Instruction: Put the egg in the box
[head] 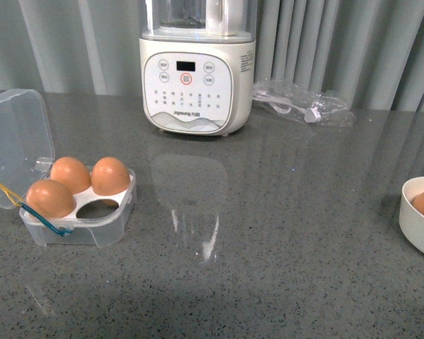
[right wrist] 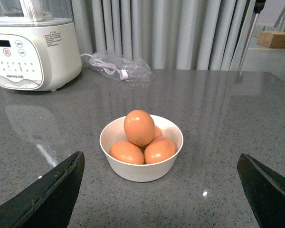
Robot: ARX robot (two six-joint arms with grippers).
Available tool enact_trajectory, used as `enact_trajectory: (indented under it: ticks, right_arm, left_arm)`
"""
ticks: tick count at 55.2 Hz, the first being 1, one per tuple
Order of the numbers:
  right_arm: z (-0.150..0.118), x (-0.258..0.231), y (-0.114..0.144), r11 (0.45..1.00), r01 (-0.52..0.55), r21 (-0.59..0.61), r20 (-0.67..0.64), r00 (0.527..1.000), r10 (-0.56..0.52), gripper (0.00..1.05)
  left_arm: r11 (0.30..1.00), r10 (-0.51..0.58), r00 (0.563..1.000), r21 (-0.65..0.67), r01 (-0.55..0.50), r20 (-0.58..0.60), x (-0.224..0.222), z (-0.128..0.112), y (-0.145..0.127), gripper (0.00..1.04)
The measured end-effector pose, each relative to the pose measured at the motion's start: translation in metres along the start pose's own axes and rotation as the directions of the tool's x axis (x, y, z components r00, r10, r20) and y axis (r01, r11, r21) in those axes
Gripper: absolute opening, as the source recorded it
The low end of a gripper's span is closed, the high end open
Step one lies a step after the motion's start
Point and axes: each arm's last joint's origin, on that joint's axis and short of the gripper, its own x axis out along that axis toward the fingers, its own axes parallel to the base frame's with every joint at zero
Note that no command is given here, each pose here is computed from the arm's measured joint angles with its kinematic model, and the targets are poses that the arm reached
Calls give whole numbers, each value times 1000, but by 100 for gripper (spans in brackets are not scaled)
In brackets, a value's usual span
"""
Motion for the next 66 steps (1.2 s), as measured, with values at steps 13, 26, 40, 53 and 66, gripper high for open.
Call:
enact_trajectory:
  ticks: [13,26,40,53,66]
  right_arm:
    - [0,0,0,1000,0,0,0,1000,0,97]
    - [0,0,0,1000,0,0,0,1000,0,97]
    - [0,0,0,1000,0,0,0,1000,0,97]
    - [0,0,0,1000,0,0,0,1000,0,97]
    - [3,1,1,991,113,72,-257,962,-91,97]
  left_arm:
    - [1000,0,1000,0,0,0,0,0,0,98]
    - [1000,0,1000,0,0,0,0,0,0,98]
    - [1000,0,1000,0,0,0,0,0,0,98]
    - [1000,0,1000,0,0,0,0,0,0,98]
    - [1000,0,1000,0,0,0,0,0,0,98]
